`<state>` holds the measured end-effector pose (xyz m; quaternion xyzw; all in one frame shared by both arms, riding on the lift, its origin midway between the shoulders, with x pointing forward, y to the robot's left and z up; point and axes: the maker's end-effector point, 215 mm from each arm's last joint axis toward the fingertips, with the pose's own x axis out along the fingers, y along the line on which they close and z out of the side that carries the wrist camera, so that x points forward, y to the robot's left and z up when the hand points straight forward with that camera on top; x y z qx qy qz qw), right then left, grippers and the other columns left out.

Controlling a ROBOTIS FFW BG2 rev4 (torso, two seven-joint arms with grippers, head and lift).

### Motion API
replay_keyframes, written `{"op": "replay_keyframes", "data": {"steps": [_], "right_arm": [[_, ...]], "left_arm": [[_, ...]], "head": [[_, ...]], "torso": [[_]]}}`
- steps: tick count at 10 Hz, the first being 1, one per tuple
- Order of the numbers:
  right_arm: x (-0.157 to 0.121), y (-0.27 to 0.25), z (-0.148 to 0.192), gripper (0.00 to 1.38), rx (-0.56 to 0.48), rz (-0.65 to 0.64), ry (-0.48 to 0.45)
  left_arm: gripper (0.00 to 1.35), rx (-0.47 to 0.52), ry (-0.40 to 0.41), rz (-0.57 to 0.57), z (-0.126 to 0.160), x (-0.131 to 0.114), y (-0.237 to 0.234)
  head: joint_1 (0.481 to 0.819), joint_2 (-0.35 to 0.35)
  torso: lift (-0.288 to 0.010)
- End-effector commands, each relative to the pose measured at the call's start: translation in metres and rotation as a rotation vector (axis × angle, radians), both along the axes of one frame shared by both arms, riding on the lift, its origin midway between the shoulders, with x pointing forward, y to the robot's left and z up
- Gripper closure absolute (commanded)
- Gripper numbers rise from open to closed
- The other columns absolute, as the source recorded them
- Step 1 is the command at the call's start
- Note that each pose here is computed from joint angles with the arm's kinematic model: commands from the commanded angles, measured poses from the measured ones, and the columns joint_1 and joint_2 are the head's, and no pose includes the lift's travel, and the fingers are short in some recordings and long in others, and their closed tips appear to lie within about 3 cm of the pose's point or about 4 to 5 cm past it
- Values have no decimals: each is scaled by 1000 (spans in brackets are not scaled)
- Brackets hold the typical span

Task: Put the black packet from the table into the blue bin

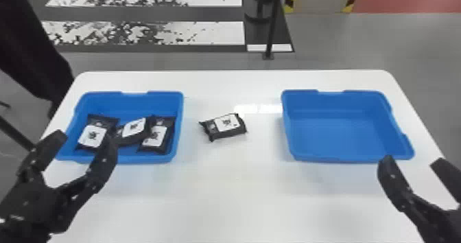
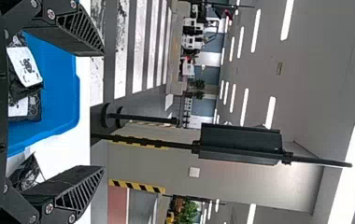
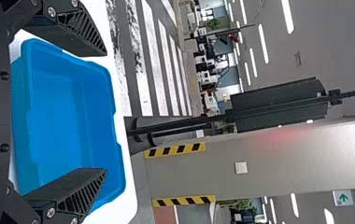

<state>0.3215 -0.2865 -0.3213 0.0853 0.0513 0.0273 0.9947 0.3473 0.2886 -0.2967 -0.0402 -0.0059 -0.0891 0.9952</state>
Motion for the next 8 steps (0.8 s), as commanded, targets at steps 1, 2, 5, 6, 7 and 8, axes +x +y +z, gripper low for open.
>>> {"op": "replay_keyframes", "data": {"steps": [1, 2, 5, 6, 7, 8], "right_arm": [[0, 0, 0, 133, -1, -1, 0], [0, 0, 1, 133, -2, 0, -2], [0, 0, 0, 133, -1, -1, 0], [0, 0, 0, 133, 1, 0, 0], [0, 0, 0, 133, 1, -1, 0], [2, 0, 1, 133, -1, -1, -4]], "left_arm": [[167, -1, 5, -2, -1, 0, -1], [167, -1, 5, -2, -1, 0, -1], [167, -16, 17, -4, -5, 0, -2], [165, -5, 8, -14, -2, 4, -6], [163, 9, 23, -54, -7, 11, -22], [162, 19, 35, -118, -15, 22, -45]], "head": [[695, 4], [695, 3], [695, 2], [695, 1], [695, -1], [695, -20]], "torso": [[-110], [-110], [-110], [-110], [-110], [-110]]}}
